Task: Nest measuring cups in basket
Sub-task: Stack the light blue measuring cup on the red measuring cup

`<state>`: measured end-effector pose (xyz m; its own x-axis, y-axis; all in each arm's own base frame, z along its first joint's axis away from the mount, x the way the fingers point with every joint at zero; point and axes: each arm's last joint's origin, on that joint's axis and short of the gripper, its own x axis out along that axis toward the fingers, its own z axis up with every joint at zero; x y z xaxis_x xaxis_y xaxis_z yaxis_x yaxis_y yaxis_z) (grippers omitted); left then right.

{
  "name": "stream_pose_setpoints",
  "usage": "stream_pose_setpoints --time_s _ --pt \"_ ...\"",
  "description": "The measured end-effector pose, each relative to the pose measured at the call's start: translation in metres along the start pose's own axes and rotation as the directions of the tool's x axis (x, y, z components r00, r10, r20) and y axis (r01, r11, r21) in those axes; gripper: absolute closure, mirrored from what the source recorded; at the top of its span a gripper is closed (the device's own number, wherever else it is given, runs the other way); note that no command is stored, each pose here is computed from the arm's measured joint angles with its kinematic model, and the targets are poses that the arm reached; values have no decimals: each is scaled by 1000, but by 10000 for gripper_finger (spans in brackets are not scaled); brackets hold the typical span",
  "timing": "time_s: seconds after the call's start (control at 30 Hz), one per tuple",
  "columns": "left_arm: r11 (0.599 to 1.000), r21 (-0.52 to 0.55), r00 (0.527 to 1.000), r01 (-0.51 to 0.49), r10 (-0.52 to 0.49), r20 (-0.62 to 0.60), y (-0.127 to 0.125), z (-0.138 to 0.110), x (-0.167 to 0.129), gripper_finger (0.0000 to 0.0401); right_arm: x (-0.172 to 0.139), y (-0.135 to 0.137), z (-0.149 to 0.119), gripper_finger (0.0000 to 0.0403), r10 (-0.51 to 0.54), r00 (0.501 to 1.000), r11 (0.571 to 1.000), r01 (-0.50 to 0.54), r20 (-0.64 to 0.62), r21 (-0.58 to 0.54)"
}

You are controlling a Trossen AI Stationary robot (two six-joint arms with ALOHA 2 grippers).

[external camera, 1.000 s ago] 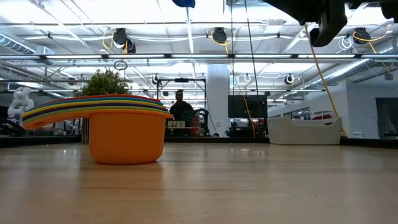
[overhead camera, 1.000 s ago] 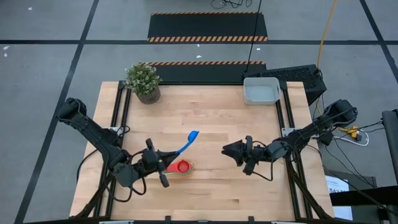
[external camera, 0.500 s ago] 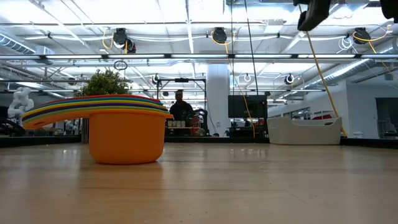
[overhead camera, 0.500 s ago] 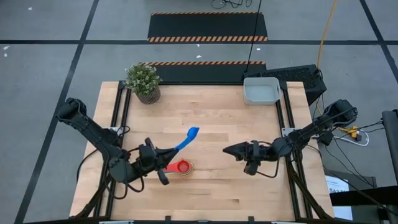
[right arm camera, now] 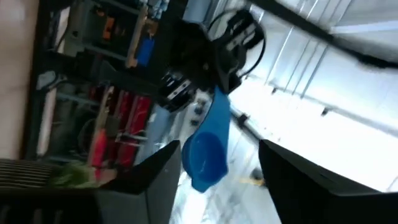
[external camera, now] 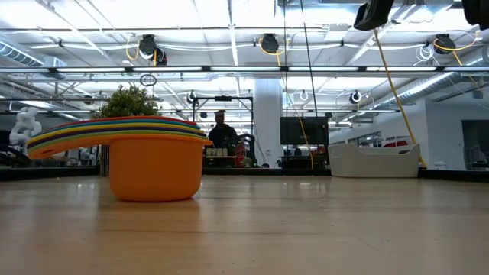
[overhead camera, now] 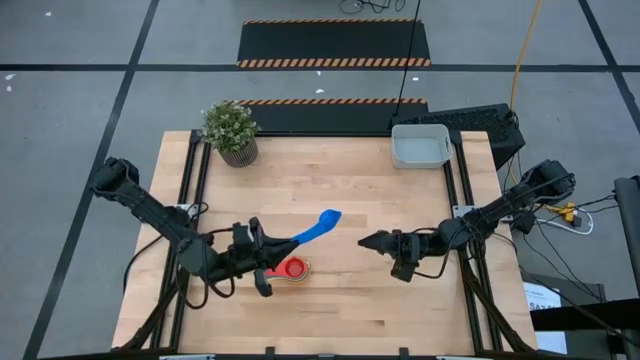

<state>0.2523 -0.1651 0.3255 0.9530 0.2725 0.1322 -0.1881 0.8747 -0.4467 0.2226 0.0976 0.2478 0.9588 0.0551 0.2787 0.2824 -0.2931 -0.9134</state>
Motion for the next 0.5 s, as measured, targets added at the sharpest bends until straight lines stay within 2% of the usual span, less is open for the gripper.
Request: stream_pose_setpoints --time_s 0.13,0.27,0.5 --pt "998 -51 1000 25 -25 -9 4 1 6 390 1 -1 -1 163 -38 998 994 44 58 -96" --pt "993 -96 997 74 -76 -21 8 2 13 392 3 0 -7 143 -75 994 990 84 81 -115" --pt "981 -139 989 134 -141 -43 10 2 18 386 8 5 -21 147 -73 996 984 79 43 -159"
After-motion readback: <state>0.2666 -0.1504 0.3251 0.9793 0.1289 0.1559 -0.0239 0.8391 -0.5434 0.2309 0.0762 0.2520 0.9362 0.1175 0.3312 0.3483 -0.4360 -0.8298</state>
